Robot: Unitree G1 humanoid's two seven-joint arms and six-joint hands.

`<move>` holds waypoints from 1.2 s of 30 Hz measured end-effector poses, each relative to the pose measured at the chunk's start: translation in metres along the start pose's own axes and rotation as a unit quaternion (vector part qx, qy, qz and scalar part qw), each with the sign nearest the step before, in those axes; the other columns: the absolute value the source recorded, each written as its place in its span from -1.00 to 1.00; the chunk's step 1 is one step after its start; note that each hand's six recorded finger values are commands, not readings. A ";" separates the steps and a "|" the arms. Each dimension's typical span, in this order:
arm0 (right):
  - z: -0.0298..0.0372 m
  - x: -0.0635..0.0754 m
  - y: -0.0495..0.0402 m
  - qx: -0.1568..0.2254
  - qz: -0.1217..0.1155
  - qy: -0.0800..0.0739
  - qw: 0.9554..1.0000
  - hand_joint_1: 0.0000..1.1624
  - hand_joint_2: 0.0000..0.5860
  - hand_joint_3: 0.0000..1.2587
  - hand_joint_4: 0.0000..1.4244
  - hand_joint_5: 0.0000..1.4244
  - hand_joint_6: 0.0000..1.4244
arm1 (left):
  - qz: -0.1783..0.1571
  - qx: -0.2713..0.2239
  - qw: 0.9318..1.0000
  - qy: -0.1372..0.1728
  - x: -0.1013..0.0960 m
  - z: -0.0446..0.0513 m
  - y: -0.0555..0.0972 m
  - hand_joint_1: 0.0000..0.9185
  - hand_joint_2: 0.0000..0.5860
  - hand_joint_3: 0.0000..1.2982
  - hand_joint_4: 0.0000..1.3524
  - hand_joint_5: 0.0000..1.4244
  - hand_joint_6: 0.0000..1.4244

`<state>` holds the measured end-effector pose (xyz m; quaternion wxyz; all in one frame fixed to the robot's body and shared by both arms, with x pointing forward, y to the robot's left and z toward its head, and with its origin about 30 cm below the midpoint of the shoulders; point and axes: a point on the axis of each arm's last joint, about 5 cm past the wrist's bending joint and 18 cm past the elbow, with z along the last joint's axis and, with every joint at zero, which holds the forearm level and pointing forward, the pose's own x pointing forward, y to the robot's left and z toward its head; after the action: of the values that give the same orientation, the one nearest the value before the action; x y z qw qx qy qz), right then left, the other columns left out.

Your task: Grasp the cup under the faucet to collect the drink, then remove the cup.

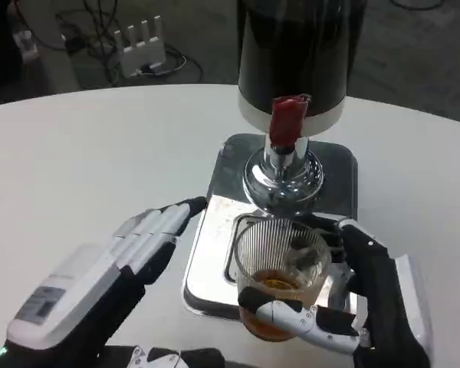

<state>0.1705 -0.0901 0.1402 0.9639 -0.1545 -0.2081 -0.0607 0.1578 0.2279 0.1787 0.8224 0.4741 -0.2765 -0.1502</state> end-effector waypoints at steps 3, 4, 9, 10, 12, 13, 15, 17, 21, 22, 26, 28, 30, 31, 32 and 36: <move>0.0042 -0.001 -0.0072 -0.005 0.009 -0.009 1.000 0.58 -0.83 0.48 0.47 0.71 0.83 | -0.012 0.039 0.999 0.000 -0.001 -0.0003 0.000 -1.00 -0.83 -1.00 -1.00 -1.00 -1.00; 0.0052 -0.001 -0.0086 -0.006 0.011 -0.010 1.000 0.58 -0.83 0.48 0.47 0.71 0.83 | -0.015 0.048 0.999 0.001 -0.001 -0.0006 0.000 -1.00 -0.83 -1.00 -1.00 -1.00 -1.00; 0.0116 -0.004 -0.0198 -0.014 0.016 -0.016 1.000 0.57 -0.83 0.48 0.47 0.71 0.83 | -0.032 0.076 0.997 0.013 -0.006 -0.0029 -0.004 -1.00 -0.83 -1.00 -1.00 -1.00 -1.00; 0.0128 -0.004 -0.0218 -0.015 0.016 -0.018 1.000 0.57 -0.84 0.48 0.47 0.71 0.83 | -0.036 0.078 0.996 0.016 -0.007 -0.0031 -0.005 -1.00 -0.83 -1.00 -1.00 -1.00 -1.00; 0.0147 -0.004 -0.0253 -0.019 0.020 -0.021 0.999 0.57 -0.84 0.48 0.47 0.71 0.83 | -0.041 0.084 0.995 0.021 -0.010 -0.0030 -0.007 -1.00 -0.84 -1.00 -1.00 -1.00 -1.00; 0.0149 -0.005 -0.0258 -0.020 0.022 -0.021 0.999 0.57 -0.84 0.48 0.47 0.71 0.83 | -0.043 0.086 0.995 0.021 -0.010 -0.0030 -0.007 -1.00 -0.84 -1.00 -1.00 -1.00 -1.00; 0.0170 -0.006 -0.0287 -0.025 0.032 -0.021 0.999 0.57 -0.84 0.48 0.47 0.71 0.83 | -0.048 0.096 0.994 0.022 -0.012 -0.0020 -0.007 -1.00 -0.83 -1.00 -1.00 -1.00 -1.00; 0.0183 -0.007 -0.0306 -0.028 0.036 -0.021 0.999 0.57 -0.84 0.48 0.47 0.71 0.83 | -0.053 0.109 0.992 0.021 -0.014 -0.0003 -0.008 -1.00 -0.82 -1.00 -1.00 -1.00 -1.00; 0.0212 -0.009 -0.0346 -0.034 0.039 -0.022 0.998 0.57 -0.84 0.48 0.47 0.71 0.83 | -0.051 0.113 0.992 0.021 -0.017 0.0016 -0.009 -1.00 -0.81 -1.00 -1.00 -1.00 -1.00; 0.0216 -0.010 -0.0350 -0.035 0.040 -0.022 0.998 0.56 -0.84 0.48 0.47 0.71 0.83 | -0.050 0.115 0.992 0.020 -0.017 0.0023 -0.009 -1.00 -0.81 -1.00 -1.00 -1.00 -1.00; 0.0232 -0.012 -0.0378 -0.037 0.043 -0.018 0.998 0.56 -0.84 0.48 0.47 0.71 0.83 | -0.053 0.135 0.989 0.019 -0.019 0.0063 -0.010 -1.00 -0.76 -1.00 -1.00 -1.00 -1.00; 0.0232 -0.012 -0.0393 -0.040 0.044 -0.017 0.998 0.56 -0.84 0.48 0.47 0.71 0.83 | -0.048 0.148 0.988 0.015 -0.018 0.0098 -0.010 -1.00 -0.73 -1.00 -1.00 -1.00 -1.00; 0.0235 -0.013 -0.0406 -0.041 0.045 -0.017 0.998 0.56 -0.84 0.48 0.47 0.71 0.83 | -0.042 0.156 0.987 0.013 -0.017 0.0119 -0.009 -1.00 -0.73 -1.00 -1.00 -1.00 -1.00; 0.0238 -0.013 -0.0413 -0.042 0.044 -0.018 0.998 0.56 -0.84 0.48 0.47 0.71 0.83 | -0.042 0.160 0.986 0.014 -0.017 0.0124 -0.009 -1.00 -0.72 -1.00 -1.00 -1.00 -1.00; 0.0241 -0.013 -0.0424 -0.043 0.042 -0.018 0.998 0.56 -0.84 0.48 0.47 0.71 0.83 | -0.042 0.161 0.986 0.017 -0.017 0.0126 -0.010 -1.00 -0.72 -1.00 -1.00 -1.00 -1.00; 0.0241 -0.013 -0.0443 -0.046 0.038 -0.018 0.998 0.55 -0.83 0.48 0.47 0.71 0.83 | -0.040 0.161 0.986 0.024 -0.016 0.0128 -0.010 -1.00 -0.72 -1.00 -1.00 -1.00 -1.00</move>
<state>0.1418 -0.1236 0.1679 0.9534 -0.2076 -0.2168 -0.0312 0.1376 0.2221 0.1706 0.7352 0.6142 -0.2578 -0.1256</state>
